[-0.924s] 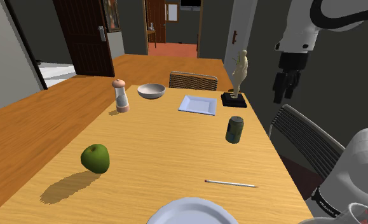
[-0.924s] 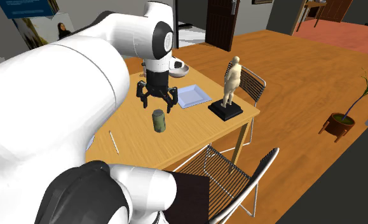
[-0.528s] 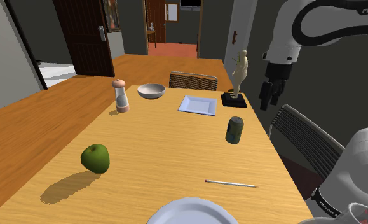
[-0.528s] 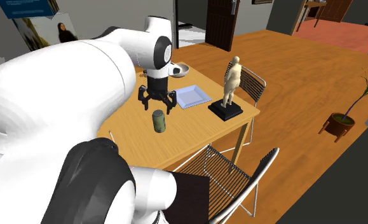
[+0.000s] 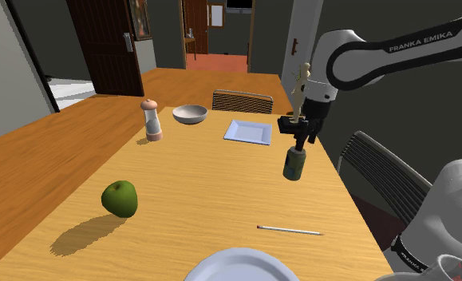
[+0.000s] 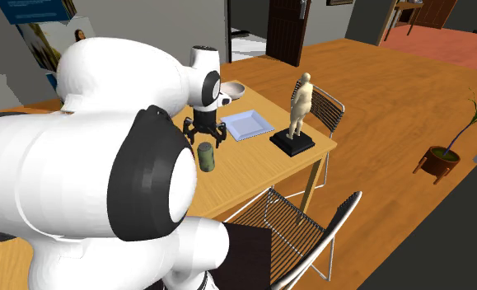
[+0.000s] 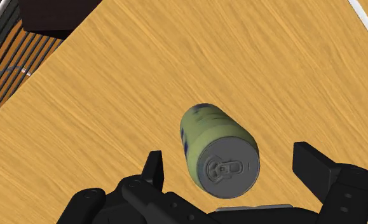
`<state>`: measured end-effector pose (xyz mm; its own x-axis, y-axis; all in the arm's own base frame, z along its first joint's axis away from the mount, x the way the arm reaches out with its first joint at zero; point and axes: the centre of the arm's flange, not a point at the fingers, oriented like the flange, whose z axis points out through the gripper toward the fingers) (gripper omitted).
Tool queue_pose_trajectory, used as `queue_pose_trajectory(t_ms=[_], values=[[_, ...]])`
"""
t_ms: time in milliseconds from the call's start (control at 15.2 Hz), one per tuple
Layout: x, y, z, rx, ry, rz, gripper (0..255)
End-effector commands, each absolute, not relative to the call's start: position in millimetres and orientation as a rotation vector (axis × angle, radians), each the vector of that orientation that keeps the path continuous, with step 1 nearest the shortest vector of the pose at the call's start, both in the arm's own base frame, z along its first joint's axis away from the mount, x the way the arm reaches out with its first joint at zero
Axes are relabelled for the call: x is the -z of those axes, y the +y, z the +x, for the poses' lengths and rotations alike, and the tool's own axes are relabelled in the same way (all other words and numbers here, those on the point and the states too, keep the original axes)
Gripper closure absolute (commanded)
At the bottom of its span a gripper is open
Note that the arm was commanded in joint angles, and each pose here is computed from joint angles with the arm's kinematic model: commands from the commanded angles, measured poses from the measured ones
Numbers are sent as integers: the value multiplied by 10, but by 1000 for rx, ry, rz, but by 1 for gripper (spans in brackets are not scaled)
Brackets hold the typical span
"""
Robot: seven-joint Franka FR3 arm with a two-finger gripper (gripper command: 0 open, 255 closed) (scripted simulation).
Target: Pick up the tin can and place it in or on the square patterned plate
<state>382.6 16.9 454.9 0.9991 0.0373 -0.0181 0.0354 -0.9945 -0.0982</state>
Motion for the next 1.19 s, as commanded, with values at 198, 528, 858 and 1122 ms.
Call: queue_pose_trajectory(t_ms=[198,528,858,1122], values=[[-4268,220,3881,-13,-69,-3042,0],[-4080,239,3878,-13,-69,-3042,0],[-4080,239,3879,-13,-69,-3042,0],[-4082,239,3879,-14,-69,-3042,255]])
